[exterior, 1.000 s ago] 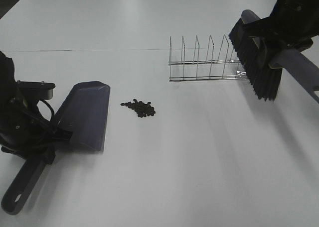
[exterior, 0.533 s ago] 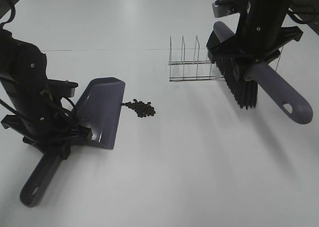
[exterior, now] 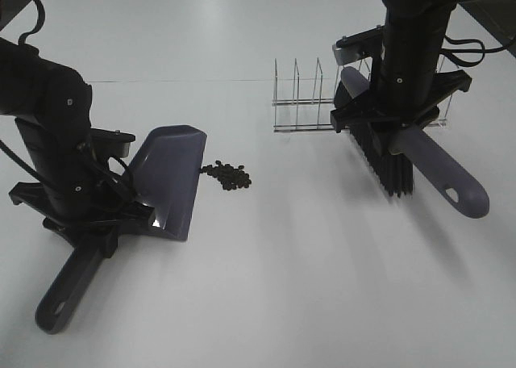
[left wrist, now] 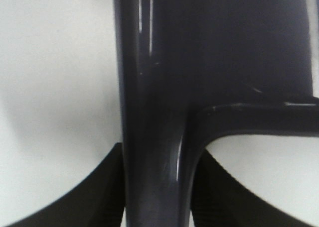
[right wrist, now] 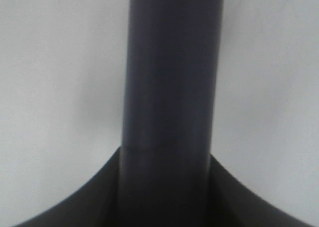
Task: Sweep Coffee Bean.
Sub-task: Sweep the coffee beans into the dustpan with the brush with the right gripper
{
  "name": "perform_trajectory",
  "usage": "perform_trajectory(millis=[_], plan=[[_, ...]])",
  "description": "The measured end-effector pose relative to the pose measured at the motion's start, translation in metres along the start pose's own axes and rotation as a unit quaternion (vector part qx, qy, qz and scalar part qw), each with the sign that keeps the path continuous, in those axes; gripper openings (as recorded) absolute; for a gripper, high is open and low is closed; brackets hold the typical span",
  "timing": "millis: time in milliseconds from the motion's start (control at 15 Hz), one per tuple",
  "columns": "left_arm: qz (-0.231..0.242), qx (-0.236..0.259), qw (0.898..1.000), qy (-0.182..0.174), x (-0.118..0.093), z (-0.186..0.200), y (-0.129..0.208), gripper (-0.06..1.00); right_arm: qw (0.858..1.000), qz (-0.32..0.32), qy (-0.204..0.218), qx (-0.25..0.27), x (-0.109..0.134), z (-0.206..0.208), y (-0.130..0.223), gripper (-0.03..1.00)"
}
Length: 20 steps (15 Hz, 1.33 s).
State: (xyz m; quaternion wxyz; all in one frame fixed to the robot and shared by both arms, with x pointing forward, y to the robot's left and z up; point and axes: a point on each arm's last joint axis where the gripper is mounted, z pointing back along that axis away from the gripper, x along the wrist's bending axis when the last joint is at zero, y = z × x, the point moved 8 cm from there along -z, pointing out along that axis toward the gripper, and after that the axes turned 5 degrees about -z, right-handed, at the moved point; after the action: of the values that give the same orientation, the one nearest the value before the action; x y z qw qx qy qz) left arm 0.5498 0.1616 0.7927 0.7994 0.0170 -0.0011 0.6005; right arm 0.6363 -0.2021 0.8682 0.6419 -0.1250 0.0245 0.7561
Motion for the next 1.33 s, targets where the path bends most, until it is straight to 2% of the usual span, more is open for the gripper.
perform_trajectory(millis=[333, 800, 1000, 1067, 1333], plan=[[-0.007, -0.001, 1.0, -0.002, 0.001, 0.0, 0.0, 0.32, 0.999, 0.04, 0.018, 0.021, 0.04, -0.01, 0.003, 0.33], [-0.021, -0.001, 1.0, -0.006, 0.002, 0.0, -0.001, 0.32, 0.994, 0.098, 0.022, 0.04, 0.131, -0.014, -0.002, 0.33], [-0.026, -0.002, 1.0, -0.009, 0.003, 0.0, -0.001, 0.32, 0.995, 0.085, -0.038, 0.038, 0.171, -0.006, -0.007, 0.33], [-0.027, -0.002, 1.0, -0.01, 0.003, 0.0, -0.001, 0.32, 0.995, 0.081, -0.05, 0.039, 0.178, -0.004, -0.008, 0.33], [-0.027, -0.002, 1.0, -0.01, 0.003, 0.0, -0.001, 0.32, 0.987, 0.035, -0.139, 0.071, 0.221, -0.011, -0.002, 0.33]])
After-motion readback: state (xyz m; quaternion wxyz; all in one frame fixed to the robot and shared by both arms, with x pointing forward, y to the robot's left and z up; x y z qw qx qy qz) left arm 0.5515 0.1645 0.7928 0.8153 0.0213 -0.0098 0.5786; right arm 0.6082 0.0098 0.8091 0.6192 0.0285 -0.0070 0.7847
